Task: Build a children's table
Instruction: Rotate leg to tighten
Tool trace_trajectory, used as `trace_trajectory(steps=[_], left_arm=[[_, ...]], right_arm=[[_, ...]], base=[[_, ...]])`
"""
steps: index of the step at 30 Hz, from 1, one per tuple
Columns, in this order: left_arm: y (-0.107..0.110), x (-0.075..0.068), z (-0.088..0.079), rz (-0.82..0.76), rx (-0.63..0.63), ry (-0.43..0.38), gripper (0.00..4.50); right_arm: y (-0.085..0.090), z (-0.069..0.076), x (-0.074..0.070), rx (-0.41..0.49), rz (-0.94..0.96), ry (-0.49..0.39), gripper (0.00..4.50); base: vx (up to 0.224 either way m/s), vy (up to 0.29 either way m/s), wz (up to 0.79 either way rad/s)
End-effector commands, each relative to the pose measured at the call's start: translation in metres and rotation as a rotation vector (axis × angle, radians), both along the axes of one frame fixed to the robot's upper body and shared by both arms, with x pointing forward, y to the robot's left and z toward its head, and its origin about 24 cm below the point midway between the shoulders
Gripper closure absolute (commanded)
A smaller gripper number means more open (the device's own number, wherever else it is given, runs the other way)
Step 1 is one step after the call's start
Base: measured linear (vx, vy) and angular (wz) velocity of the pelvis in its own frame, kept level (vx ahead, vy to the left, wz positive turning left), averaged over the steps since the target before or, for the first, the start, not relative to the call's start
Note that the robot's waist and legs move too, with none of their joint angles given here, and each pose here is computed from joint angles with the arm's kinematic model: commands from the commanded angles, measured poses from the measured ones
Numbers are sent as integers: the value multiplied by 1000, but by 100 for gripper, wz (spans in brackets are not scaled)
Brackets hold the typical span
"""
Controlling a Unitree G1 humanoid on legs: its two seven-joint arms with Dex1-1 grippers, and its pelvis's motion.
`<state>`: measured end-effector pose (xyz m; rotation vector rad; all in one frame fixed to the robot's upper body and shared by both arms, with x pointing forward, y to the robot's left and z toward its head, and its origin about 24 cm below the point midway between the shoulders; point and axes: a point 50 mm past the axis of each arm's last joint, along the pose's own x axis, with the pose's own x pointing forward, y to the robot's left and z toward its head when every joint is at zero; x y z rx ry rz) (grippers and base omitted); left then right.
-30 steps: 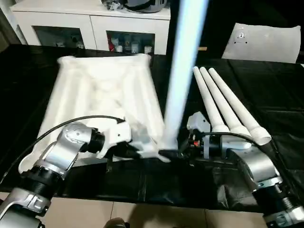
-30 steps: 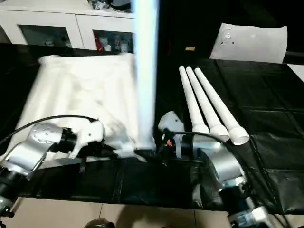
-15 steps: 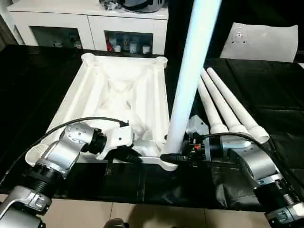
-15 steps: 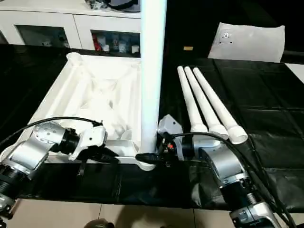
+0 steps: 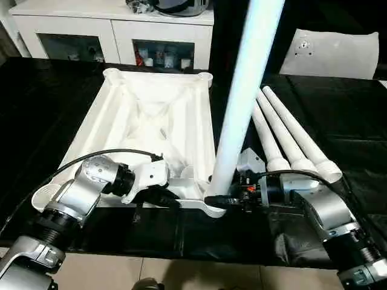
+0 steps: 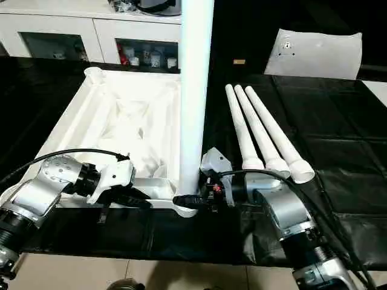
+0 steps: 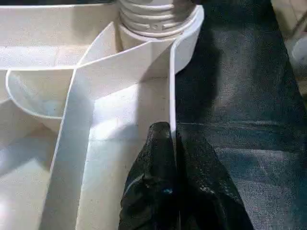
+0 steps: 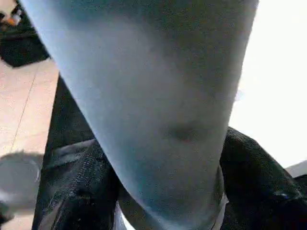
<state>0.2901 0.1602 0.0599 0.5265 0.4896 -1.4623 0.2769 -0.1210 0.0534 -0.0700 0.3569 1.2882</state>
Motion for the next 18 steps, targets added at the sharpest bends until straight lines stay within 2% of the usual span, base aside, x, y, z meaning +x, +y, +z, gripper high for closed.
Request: trace_trajectory(steps=[1,3,11,14,15,18], left_arm=[[4,9,7,138,-26,-49,450],[0,13,7,280,-98,-59,450],[-15,16,8,638,-193,-88,450],[-21,17,10,703,-214,-95,450],[-30,19,14,760,-226,-111,450],[-44,16,18,744,-248,-114,450]], right_arm=[[9,-7,-2,22,-61,38,191],[20,-12,3,49,-193,38,191],[62,-17,19,106,-498,112,193],[70,-16,22,106,-528,120,196],[77,-17,26,85,-575,119,196],[83,-15,28,70,-575,101,196]], base=[[0,0,0],[0,0,0],[0,0,0],[0,0,0],[0,0,0],[0,0,0]])
